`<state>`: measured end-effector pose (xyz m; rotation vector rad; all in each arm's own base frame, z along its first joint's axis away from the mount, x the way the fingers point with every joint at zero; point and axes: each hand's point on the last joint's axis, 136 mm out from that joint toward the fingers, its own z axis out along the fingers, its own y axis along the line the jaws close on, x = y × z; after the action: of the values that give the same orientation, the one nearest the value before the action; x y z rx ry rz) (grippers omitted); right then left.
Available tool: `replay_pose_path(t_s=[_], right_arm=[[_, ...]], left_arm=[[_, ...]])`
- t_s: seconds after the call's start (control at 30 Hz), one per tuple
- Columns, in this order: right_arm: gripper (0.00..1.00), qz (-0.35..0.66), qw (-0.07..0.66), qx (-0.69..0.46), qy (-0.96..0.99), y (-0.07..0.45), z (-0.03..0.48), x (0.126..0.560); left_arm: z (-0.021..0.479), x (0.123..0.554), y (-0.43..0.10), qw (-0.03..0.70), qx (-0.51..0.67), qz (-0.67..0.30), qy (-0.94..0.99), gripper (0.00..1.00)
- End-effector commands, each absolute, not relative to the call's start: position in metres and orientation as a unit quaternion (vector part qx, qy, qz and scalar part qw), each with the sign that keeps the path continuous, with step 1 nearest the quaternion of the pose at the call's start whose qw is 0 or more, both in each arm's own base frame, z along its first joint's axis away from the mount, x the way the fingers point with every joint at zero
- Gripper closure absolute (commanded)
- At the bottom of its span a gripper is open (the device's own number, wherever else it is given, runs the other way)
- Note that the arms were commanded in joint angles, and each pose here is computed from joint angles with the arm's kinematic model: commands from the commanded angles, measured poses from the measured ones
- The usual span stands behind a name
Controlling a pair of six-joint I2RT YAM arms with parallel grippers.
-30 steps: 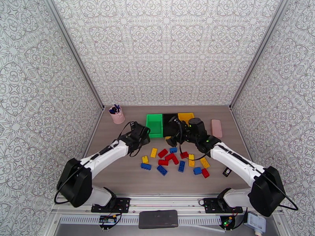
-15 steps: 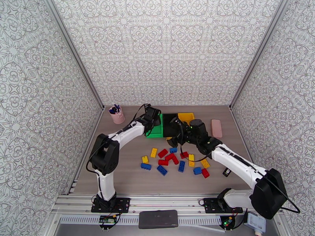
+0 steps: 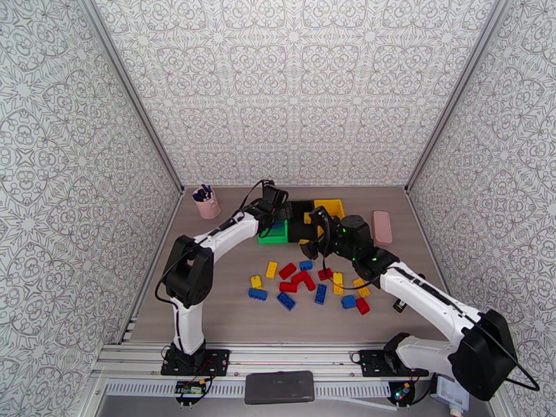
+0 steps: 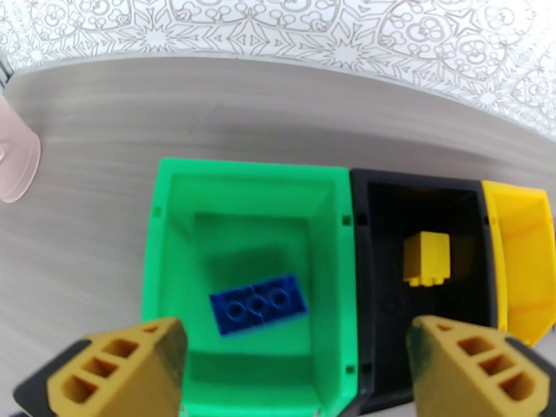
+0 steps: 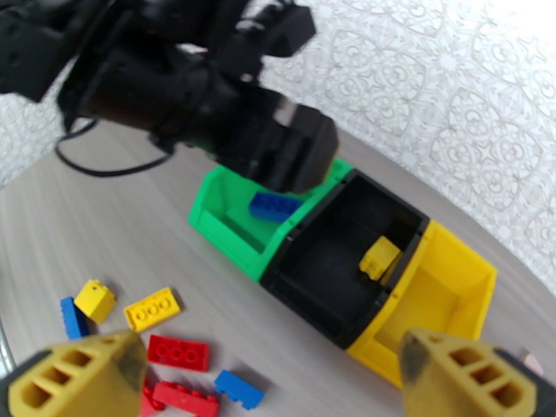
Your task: Sort the legos into containers by color
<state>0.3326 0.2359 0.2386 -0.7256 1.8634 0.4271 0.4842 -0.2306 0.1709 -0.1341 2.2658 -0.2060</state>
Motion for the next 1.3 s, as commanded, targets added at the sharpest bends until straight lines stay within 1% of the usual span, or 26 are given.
replay_pose_path(t_s=[0.0,0.1,0.2,0.43,0.5,0.67,0.73,0.8,0.87,0.97,1.1,1.27], right_arm=[[0.00,0.172,0.534,-0.256,0.787,0.221,0.243,0.339],[0.01,0.171,0.532,-0.230,0.797,0.215,0.240,0.343],[0.01,0.166,0.527,-0.187,0.812,0.204,0.235,0.349],[0.00,0.100,0.490,-0.066,0.864,0.161,0.201,0.353],[0.00,0.092,0.469,-0.051,0.877,0.155,0.189,0.348],[0.00,0.077,0.412,-0.019,0.908,0.142,0.159,0.332],[0.00,0.081,0.392,-0.016,0.916,0.142,0.149,0.325],[0.02,0.085,0.373,-0.023,0.924,0.143,0.141,0.318],[0.03,0.094,0.349,-0.058,0.931,0.151,0.134,0.312],[0.03,0.081,0.303,-0.094,0.945,0.155,0.120,0.306],[0.04,0.064,0.253,-0.129,0.957,0.160,0.100,0.304],[0.05,0.033,0.220,-0.152,0.963,0.167,0.079,0.310]], left_arm=[[0.199,0.471,-0.226,0.442,-0.039,-0.090,0.892,0.09],[0.207,0.459,-0.226,0.454,-0.020,-0.102,0.885,0.06],[0.219,0.444,-0.233,0.474,0.024,-0.125,0.871,0.01],[0.238,0.396,-0.240,0.501,0.121,-0.206,0.832,0.00],[0.240,0.378,-0.245,0.504,0.163,-0.223,0.819,0.00],[0.236,0.330,-0.263,0.501,0.293,-0.222,0.784,0.00],[0.232,0.310,-0.271,0.497,0.346,-0.228,0.763,0.01],[0.228,0.294,-0.275,0.494,0.368,-0.242,0.750,0.00],[0.225,0.273,-0.282,0.479,0.402,-0.280,0.728,0.00],[0.219,0.250,-0.286,0.460,0.434,-0.311,0.709,0.00],[0.210,0.232,-0.284,0.446,0.456,-0.326,0.698,0.00],[0.209,0.222,-0.281,0.454,0.464,-0.333,0.683,0.01]])
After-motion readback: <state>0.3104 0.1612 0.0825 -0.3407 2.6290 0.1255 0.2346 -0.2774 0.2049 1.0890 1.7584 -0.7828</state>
